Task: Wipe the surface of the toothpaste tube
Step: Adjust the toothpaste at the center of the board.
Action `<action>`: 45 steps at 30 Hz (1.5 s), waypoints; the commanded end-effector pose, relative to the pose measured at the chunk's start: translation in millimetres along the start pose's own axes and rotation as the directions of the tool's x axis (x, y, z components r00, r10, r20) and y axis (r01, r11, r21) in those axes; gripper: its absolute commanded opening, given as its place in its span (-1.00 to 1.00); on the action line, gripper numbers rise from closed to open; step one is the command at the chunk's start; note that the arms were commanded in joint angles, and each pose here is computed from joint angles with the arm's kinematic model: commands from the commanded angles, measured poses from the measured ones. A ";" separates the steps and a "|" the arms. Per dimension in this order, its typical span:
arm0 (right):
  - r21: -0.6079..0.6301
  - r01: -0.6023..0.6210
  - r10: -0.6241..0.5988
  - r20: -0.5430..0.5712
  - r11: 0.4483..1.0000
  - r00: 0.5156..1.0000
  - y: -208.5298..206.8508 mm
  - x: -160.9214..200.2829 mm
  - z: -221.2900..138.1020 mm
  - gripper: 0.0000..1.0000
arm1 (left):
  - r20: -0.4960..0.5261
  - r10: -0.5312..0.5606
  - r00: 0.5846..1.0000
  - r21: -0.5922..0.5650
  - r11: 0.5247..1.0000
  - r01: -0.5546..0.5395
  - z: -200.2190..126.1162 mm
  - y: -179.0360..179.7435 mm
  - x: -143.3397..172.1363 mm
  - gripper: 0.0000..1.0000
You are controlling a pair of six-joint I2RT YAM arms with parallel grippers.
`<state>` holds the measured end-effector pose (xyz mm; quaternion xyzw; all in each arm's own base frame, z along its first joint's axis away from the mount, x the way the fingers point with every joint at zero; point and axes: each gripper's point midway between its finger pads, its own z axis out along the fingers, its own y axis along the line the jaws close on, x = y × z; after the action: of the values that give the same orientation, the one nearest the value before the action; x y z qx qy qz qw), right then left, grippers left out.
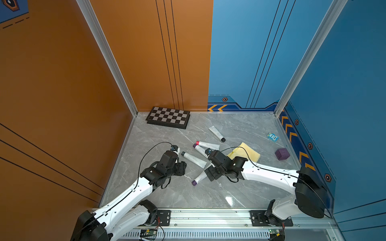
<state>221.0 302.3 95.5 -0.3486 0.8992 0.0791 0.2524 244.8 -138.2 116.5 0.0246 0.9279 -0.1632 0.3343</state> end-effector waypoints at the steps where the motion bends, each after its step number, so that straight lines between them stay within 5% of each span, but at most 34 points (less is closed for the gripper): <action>1: -0.025 0.170 -0.171 -0.037 0.985 0.985 23.9 -0.3 6.4 0.91 | -0.027 -0.125 0.992 0.012 0.992 0.125 1.5 7.6 9.1 0.30; 14: -0.096 0.328 -0.340 -0.157 0.940 0.927 46.8 16.5 34.5 0.89 | 0.001 -0.196 0.981 0.015 0.980 0.196 -2.9 19.8 3.2 0.33; 28: -0.075 0.306 -0.315 -0.176 0.949 0.933 47.5 2.0 73.8 0.83 | 0.006 -0.209 0.978 0.006 0.978 0.209 -2.8 25.1 0.4 0.33; 35: -0.140 0.198 -0.215 -0.117 0.970 0.970 39.5 -25.8 77.3 0.65 | 0.008 -0.214 0.977 -0.004 0.977 0.214 -2.3 28.6 1.5 0.34; 45: -0.177 0.188 -0.214 -0.142 0.966 0.966 45.0 -9.6 76.0 0.46 | -0.012 -0.219 0.976 0.054 0.974 0.220 1.7 18.8 4.8 0.34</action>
<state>237.9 363.5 34.9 -0.4620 0.8672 0.0842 0.1656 247.5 -115.2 111.6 -0.0695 0.9225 -0.2037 0.3203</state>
